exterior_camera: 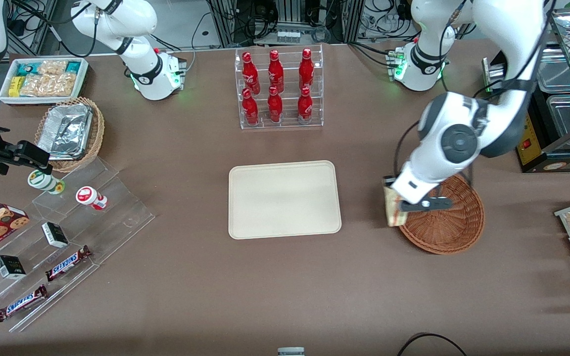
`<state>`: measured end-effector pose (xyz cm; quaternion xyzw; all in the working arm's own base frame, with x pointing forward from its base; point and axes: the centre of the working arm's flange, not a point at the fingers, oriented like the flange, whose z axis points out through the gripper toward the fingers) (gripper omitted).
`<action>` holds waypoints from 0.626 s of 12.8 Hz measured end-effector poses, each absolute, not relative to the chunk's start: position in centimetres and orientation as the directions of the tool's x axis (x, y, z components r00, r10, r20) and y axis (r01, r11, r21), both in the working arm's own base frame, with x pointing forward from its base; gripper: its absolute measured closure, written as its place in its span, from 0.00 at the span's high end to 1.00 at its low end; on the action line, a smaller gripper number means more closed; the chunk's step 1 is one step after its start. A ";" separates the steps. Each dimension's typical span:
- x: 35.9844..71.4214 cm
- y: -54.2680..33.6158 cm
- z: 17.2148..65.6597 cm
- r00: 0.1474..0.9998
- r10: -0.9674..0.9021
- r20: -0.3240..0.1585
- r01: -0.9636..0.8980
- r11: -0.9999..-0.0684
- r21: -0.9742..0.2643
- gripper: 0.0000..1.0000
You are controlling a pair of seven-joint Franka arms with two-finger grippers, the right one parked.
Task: Place sandwich from basket to tray
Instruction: 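Lift the sandwich and carry it with the left gripper over the tray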
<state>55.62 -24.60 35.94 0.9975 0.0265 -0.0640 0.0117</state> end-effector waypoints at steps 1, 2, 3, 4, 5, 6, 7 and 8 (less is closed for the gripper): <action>55.4 -27.5 35.6 0.991 0.044 -0.130 0.048 -0.998 0.028 0.15; 55.0 -30.6 35.1 0.990 0.039 -0.132 0.044 -0.998 0.034 0.15; 54.5 -33.7 34.6 0.990 0.037 -0.137 0.043 -0.998 0.041 0.15; 53.7 -36.7 33.9 0.990 0.032 -0.139 0.038 -0.998 0.043 0.15; 53.0 -39.4 33.3 0.990 0.029 -0.136 0.035 -0.999 0.039 0.15; 52.5 -41.5 32.7 0.991 0.032 -0.129 0.036 -0.999 0.034 0.15; 52.1 -43.5 32.3 0.992 0.037 -0.121 0.041 -0.999 0.032 0.15; 51.8 -45.4 31.8 0.992 0.039 -0.118 0.043 -0.998 0.036 0.15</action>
